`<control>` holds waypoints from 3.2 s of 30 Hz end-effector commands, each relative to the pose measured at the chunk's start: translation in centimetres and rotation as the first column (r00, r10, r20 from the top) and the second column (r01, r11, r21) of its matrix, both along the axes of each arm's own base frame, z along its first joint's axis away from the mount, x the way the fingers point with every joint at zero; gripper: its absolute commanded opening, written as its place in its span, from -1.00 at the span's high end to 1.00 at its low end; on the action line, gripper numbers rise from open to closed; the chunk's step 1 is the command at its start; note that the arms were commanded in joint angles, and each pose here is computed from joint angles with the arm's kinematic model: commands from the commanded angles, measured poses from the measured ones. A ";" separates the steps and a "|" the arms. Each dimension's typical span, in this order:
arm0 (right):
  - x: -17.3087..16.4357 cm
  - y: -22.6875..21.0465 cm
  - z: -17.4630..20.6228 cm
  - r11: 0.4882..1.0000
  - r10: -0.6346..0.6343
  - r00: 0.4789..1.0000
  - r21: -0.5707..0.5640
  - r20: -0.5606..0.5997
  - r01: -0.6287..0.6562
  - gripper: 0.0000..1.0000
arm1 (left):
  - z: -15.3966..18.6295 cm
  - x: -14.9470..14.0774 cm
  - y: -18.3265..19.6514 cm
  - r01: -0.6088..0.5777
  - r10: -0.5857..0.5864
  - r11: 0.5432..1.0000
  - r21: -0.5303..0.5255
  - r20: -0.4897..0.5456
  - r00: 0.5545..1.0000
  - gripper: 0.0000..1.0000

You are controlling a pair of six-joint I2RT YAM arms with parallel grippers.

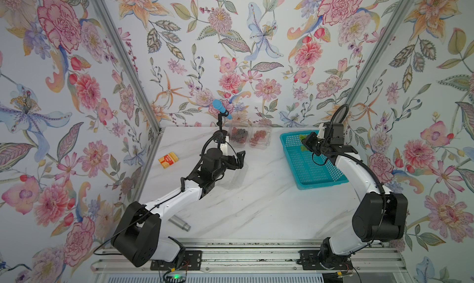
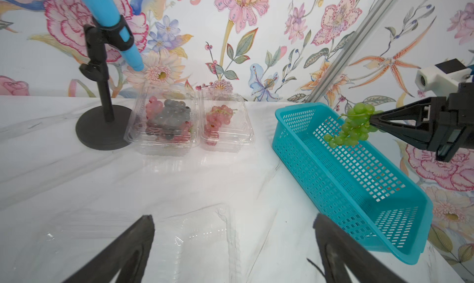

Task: Pack grapes into containers
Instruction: Pick up the grape from the basket, then place the grape into the packing box, then close the packing box at the center of the board.

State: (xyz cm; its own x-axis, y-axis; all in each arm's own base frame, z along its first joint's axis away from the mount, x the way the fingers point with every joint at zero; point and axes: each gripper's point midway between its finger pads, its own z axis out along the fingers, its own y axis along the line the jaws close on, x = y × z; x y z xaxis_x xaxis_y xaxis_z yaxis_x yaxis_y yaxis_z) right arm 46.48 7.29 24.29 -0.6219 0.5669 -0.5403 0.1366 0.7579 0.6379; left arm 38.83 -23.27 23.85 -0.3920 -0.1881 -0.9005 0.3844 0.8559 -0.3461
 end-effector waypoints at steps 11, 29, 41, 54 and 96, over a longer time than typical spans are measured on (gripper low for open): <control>-1.6 16.4 7.2 0.926 0.378 0.917 -0.024 0.127 -0.378 1.00 | -2.1 -1.9 6.2 -0.117 0.111 0.990 -0.084 -0.078 0.991 -0.99; -9.1 35.1 -1.3 0.726 0.683 0.730 0.101 0.007 -0.680 1.00 | -4.7 -4.6 9.6 -0.188 0.177 0.978 -0.088 -0.122 0.977 -1.00; -12.8 32.0 -12.0 0.737 0.673 0.713 0.100 -0.196 -0.669 1.00 | -5.5 -4.5 9.5 -0.182 0.169 0.979 -0.090 -0.134 0.976 -1.00; -14.0 27.3 -17.7 0.759 0.633 0.714 0.061 -0.299 -0.648 1.00 | -5.8 -4.0 9.1 -0.174 0.159 0.981 -0.090 -0.149 0.976 -1.00; -11.7 21.4 -18.4 0.835 0.505 0.795 -0.044 -0.337 -0.549 -0.99 | -12.3 -0.5 10.9 -0.213 0.196 0.977 -0.003 -0.388 0.901 -0.99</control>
State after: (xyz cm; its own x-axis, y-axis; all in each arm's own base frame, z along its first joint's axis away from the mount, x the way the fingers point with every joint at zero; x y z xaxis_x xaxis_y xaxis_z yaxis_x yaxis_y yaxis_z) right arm 34.36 28.14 5.84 -0.9453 0.0277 -0.3251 -0.1503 0.8475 0.5091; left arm 37.48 -12.25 11.04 -0.6519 -0.3312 -0.6822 0.0317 0.8869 -0.4609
